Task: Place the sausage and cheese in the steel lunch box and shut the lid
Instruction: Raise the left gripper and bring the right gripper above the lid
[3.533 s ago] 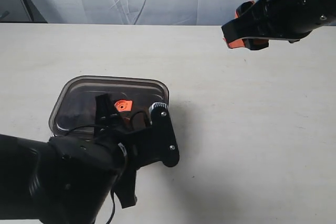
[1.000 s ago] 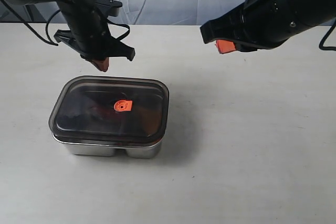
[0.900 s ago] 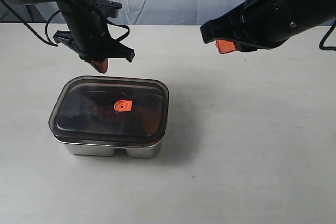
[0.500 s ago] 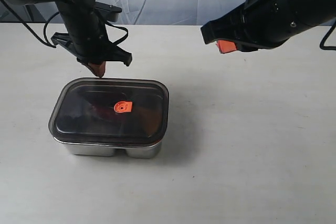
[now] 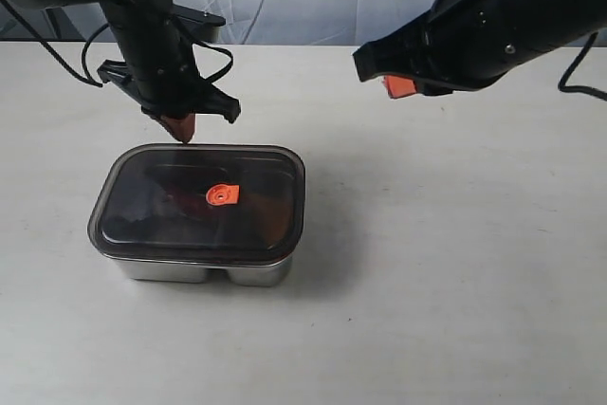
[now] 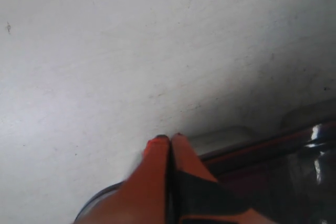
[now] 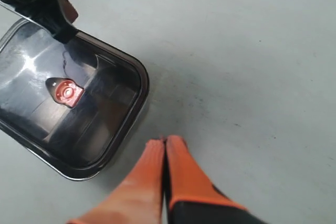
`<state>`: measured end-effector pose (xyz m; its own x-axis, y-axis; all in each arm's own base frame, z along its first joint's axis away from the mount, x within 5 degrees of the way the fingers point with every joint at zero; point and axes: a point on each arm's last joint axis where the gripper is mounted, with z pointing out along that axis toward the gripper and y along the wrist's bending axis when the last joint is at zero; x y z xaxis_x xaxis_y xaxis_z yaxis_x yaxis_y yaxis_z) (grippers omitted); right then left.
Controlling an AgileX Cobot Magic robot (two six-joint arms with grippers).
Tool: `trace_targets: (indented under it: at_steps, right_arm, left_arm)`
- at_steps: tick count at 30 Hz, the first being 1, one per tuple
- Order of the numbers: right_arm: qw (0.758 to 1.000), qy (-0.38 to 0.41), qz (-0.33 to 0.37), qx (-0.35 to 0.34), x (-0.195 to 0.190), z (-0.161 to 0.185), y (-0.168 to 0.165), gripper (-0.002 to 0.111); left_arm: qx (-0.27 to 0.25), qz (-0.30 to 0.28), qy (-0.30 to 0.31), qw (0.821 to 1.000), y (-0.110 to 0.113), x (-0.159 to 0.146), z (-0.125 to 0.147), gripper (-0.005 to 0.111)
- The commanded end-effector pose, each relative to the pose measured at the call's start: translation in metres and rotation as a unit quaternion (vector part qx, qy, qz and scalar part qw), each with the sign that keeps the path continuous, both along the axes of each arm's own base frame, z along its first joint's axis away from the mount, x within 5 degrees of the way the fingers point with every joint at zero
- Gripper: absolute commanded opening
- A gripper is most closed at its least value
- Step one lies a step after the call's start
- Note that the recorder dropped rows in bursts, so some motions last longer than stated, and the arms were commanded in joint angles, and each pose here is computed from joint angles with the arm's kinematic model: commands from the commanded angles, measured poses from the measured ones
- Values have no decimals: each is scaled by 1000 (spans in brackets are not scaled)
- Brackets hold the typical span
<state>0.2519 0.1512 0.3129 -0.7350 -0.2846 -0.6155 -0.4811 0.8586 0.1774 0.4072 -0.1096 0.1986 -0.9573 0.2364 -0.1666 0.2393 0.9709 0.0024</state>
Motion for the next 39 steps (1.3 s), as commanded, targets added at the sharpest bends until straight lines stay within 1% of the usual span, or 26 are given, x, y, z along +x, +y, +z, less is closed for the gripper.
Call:
trace_targets:
  at_steps: [1,3,5,7,8,10,13,17,20,24,30,32,35,37,39]
  right_arm:
    - [1000,17,-19,11,25,-30,12,0]
    - [999,8,-36,23,41,-47,20,0]
    - [997,-7,-59,43,57,-63,26,0]
    - [995,0,-82,58,68,-82,31,0]
    - [994,12,-90,61,71,-91,33,0]
    - [993,28,-95,57,74,-103,35,0]
    - [993,42,-101,54,76,-116,37,0]
    - [991,29,-115,64,82,-121,38,0]
    - [990,25,-119,78,92,-116,45,0]
    - [990,37,-104,82,108,-110,57,0]
    - [991,86,-72,73,125,-111,74,0]
    - [990,103,-64,66,129,-116,77,0]
    - [987,144,-51,45,131,-138,81,0]
    - [985,161,-45,37,129,-147,83,0]
    - [986,158,-36,33,126,-147,89,0]
  left_arm:
    - [3,15,-25,1000,6,4,8,0]
    - [8,32,-60,998,18,5,26,0]
    - [0,50,-94,994,32,2,52,0]
    - [-5,73,-116,991,48,-2,71,0]
    - [-5,81,-121,989,55,-5,78,0]
    - [-4,91,-122,988,63,-8,85,0]
    - [-1,96,-113,989,68,-11,86,0]
    - [0,96,-112,989,68,-13,84,0]
    - [0,95,-115,989,68,-14,79,0]
    - [0,93,-122,988,68,-16,79,0]
    - [8,95,-130,987,73,-19,81,0]
    - [5,99,-128,987,75,-19,82,0]
    - [3,111,-126,986,83,-19,82,0]
    - [3,113,-126,985,85,-19,82,0]
    - [3,113,-127,985,85,-19,82,0]
